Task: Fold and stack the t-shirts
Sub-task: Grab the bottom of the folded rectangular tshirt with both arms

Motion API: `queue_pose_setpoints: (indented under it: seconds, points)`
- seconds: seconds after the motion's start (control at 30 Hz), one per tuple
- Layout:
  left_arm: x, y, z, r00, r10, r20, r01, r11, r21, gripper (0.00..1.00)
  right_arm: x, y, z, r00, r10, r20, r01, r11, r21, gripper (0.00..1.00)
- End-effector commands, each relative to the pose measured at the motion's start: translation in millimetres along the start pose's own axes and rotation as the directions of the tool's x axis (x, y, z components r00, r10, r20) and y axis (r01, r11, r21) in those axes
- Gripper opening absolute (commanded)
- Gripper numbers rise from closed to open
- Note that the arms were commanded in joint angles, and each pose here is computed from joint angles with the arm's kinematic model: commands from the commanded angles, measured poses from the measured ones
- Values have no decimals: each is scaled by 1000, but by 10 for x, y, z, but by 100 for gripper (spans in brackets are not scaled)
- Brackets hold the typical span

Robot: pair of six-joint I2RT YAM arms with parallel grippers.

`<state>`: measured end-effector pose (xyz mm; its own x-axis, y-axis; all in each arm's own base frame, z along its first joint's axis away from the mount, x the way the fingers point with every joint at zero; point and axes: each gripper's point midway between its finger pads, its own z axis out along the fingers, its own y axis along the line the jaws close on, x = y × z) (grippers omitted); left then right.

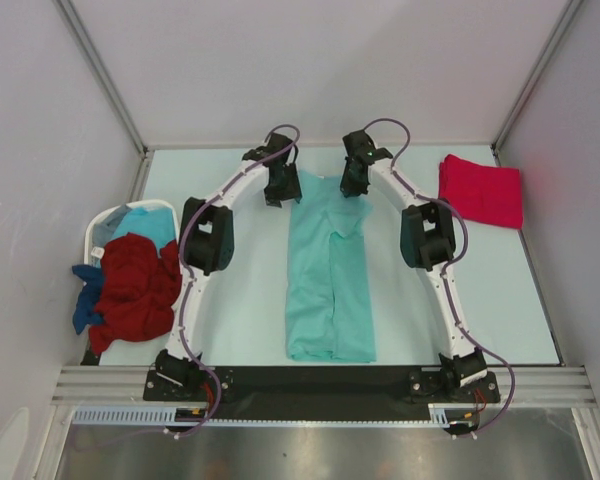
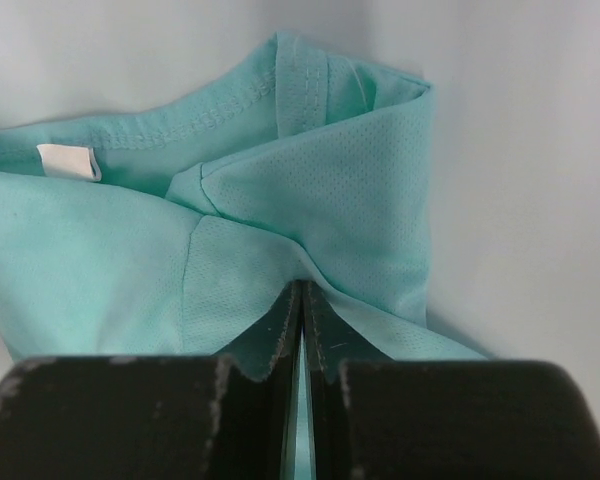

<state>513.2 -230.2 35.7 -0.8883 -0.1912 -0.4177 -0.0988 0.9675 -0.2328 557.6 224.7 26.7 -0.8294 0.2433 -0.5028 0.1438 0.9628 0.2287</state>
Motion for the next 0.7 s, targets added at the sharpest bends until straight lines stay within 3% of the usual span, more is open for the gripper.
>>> queue_pose_setpoints:
  seconds: [0.0, 0.13, 0.23, 0.67]
  points:
    - [-387, -164, -398, 994, -8, 107, 3, 999, 53, 60, 72, -42, -44, 1000, -20, 0, 20, 1000, 5, 7]
    - [-687, -381, -757, 981, -27, 194, 3, 992, 126, 60, -262, 110, -385, 995, -4, 96, 8, 999, -45, 9]
    - [-700, -506, -847, 980, -28, 198, -6, 985, 170, 60, -398, 165, -618, 992, 2, 127, 6, 998, -61, 9]
    - [-139, -854, -300, 996, 69, 60, -82, 968, 238, 57, -326, 1, -914, 991, -4, 136, 8, 1000, -23, 8]
